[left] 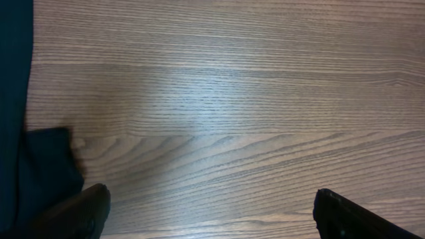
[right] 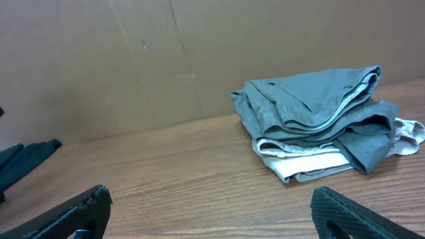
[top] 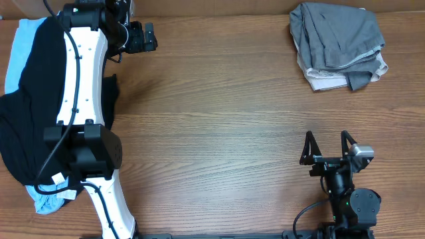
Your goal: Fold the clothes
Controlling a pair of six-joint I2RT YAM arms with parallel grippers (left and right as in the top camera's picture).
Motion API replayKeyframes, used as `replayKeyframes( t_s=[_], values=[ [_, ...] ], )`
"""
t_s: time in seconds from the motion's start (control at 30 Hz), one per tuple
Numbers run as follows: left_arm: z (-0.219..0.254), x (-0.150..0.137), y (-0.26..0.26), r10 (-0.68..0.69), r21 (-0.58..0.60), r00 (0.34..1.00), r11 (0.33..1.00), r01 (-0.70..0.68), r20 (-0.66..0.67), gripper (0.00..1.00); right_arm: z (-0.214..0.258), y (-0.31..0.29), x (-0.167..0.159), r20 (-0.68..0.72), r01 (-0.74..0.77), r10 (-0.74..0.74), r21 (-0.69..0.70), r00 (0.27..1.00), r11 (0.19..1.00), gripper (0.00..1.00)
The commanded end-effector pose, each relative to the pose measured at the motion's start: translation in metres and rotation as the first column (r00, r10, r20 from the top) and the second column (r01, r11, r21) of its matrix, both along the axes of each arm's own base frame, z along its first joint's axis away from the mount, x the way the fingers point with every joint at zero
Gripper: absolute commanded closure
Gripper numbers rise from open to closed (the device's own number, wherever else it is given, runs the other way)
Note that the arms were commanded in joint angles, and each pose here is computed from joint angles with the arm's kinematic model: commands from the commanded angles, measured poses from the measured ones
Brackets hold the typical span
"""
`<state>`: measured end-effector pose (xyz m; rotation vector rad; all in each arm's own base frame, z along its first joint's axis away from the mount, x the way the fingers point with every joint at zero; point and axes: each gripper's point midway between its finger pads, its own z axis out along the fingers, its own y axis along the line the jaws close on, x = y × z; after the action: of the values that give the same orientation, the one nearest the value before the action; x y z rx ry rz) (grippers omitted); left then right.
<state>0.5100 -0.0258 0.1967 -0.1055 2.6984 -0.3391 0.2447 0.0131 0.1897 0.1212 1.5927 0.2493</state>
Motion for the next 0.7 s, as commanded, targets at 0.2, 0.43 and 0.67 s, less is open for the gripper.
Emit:
replayKeyframes(
  t_s=[0.2,0.43,0.67],
  values=[
    [0.005,0.003,0.0,0.0,0.006,1.0,1.0,0.0,0.018,0.0,-0.017,0.002,0.001,0.011,-0.01,0.011,-0.016,1.0,1.0,0.0],
    [0.005,0.003,0.0,0.0,0.005,1.0,1.0,0.0,0.018,0.0,-0.017,0.001,0.001,0.009,-0.002,0.002,-0.015,1.0,1.0,0.0],
    [0.005,0.003,0.0,0.0,0.006,1.0,1.0,0.0,0.018,0.0,-0.018,0.001,0.001,0.008,-0.002,0.002,-0.015,1.0,1.0,0.0]
  ],
)
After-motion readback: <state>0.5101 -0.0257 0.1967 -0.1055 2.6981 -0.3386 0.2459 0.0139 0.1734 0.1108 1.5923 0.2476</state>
